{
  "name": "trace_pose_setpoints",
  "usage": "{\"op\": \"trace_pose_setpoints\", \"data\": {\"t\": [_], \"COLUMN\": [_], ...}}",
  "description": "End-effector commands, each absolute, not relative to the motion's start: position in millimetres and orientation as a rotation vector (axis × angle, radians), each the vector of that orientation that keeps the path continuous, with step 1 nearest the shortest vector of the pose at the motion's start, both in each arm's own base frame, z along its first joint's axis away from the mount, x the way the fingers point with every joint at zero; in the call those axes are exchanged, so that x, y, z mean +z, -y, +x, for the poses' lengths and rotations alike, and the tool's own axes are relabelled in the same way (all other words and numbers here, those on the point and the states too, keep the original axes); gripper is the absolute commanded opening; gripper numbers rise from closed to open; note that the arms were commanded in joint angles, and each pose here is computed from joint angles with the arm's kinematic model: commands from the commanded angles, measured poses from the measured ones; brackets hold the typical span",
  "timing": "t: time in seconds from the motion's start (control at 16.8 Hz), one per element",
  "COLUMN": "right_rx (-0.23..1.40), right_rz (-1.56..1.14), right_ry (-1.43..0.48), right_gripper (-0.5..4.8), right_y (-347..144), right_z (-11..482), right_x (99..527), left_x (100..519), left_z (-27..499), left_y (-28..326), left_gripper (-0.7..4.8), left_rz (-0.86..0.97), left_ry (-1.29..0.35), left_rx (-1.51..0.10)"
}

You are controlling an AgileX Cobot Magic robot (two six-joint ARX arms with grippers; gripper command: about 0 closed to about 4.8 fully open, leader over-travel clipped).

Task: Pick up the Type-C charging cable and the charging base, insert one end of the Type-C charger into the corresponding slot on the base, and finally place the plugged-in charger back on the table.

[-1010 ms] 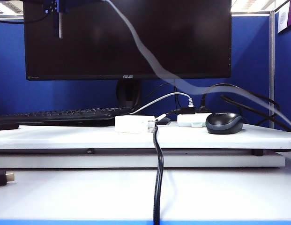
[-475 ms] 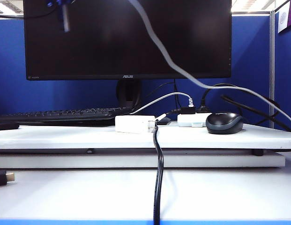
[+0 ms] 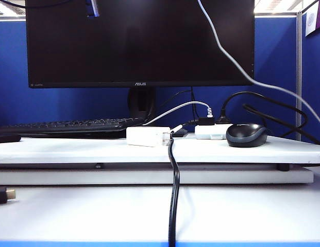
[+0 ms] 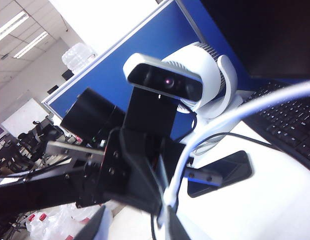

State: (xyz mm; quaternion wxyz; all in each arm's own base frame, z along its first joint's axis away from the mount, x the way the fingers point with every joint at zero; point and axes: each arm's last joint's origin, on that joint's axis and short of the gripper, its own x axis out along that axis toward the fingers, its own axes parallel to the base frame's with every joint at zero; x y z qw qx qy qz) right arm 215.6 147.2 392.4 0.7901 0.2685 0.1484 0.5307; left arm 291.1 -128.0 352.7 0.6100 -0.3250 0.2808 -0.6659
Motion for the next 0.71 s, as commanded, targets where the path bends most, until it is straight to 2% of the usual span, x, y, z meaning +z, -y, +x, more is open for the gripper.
{"op": "trace_pose_setpoints", "data": {"t": [0.06,0.18,0.48,0.53,0.65,0.71], "right_rx": [1.158,1.168,1.19,1.19,1.201,1.216], "right_rz": [0.6,0.615,0.611,0.61,0.613,0.643], "right_ry": [-0.307,-0.339,-0.345,-0.345,-0.356,-0.395], "right_gripper": [1.53,1.48,1.44,-0.13,-0.04,-0.04], "right_y": [-149,-151,-151,-151,-151,-151], "right_z": [217,220,219,219,219,219], "right_x": [395,392,392,392,392,391], "left_x": [356,358,360,361,363,363], "left_z": [283,273,274,274,273,272], "left_y": [141,158,157,157,157,157], "left_gripper": [-0.05,-0.05,-0.05,-0.05,-0.04,0.61], "left_rz": [-0.722,-0.696,-0.698,-0.698,-0.69,-0.683], "left_ry": [-0.646,-0.649,-0.602,-0.601,-0.579,-0.585], "left_rx": [-1.595,-1.659,-1.65,-1.651,-1.662,-1.671]}}
